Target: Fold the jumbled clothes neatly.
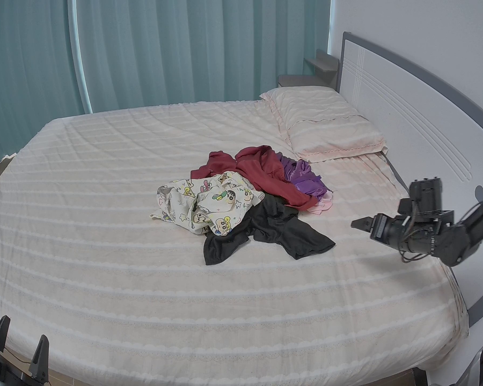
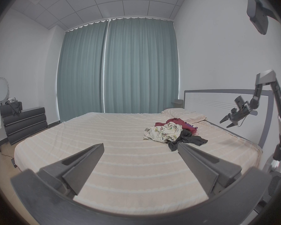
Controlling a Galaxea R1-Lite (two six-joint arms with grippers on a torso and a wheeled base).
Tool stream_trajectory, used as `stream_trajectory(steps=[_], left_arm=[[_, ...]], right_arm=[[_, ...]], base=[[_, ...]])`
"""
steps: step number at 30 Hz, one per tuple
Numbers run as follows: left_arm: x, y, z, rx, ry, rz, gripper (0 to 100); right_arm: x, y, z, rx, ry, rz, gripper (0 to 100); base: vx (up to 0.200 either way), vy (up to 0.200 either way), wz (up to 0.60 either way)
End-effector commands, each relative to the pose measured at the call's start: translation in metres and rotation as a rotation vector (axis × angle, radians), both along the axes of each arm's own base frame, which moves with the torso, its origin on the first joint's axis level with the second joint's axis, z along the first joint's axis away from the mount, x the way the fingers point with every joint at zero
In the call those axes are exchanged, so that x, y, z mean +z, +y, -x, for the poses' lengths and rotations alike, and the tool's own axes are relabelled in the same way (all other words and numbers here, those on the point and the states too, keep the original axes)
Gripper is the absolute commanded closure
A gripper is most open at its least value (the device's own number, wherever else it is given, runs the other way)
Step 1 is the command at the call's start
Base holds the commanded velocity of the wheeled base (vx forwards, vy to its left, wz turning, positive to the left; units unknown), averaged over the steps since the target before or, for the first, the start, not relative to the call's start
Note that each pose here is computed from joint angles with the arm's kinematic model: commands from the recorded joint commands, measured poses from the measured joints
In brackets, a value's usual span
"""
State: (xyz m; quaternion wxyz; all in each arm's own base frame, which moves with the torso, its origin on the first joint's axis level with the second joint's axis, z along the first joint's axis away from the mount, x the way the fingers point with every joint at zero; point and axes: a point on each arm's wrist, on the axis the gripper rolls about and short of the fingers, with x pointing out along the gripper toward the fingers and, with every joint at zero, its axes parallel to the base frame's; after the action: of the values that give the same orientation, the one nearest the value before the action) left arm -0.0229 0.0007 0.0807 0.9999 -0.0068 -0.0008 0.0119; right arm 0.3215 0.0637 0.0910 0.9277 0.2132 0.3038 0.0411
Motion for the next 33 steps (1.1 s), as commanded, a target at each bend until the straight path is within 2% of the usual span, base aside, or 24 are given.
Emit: stream_trajectory(steps=[1,6,12,18,25,28,33], left_arm=[[-0.005,0.0,0.0,0.002,0.0,0.0,0],[-0.005,0.0,0.0,0.001,0.0,0.0,0],[-0.005,0.0,0.0,0.001,0.0,0.0,0],[-0.005,0.0,0.0,0.001,0.0,0.0,0],[-0.005,0.0,0.0,0.001,0.0,0.0,0],[-0.005,0.0,0.0,0.001,0.0,0.0,0],[-0.005,0.0,0.0,0.001,0.0,0.0,0]], right_arm=[[-0.085,0.05,-0.063,-0.009,0.077,0.002,0],[-0.114,0.06,-0.089,-0.022,0.081,0.008,0],[-0.133,0.053,-0.109,-0.072,0.069,0.032,0],[-0.142,0.053,-0.116,-0.076,0.086,0.041,0],[-0.141,0.061,-0.135,-0.065,0.059,0.037,0],[-0.141,0.07,-0.149,-0.054,0.019,0.025,0],[-0.145,0.089,-0.154,-0.022,0.03,0.026,0]], base=[[0.0,0.0,0.0],[0.0,0.0,0.0],[0.0,0.0,0.0],[0.0,0.0,0.0],[0.0,0.0,0.0],[0.0,0.0,0.0],[0.0,0.0,0.0]])
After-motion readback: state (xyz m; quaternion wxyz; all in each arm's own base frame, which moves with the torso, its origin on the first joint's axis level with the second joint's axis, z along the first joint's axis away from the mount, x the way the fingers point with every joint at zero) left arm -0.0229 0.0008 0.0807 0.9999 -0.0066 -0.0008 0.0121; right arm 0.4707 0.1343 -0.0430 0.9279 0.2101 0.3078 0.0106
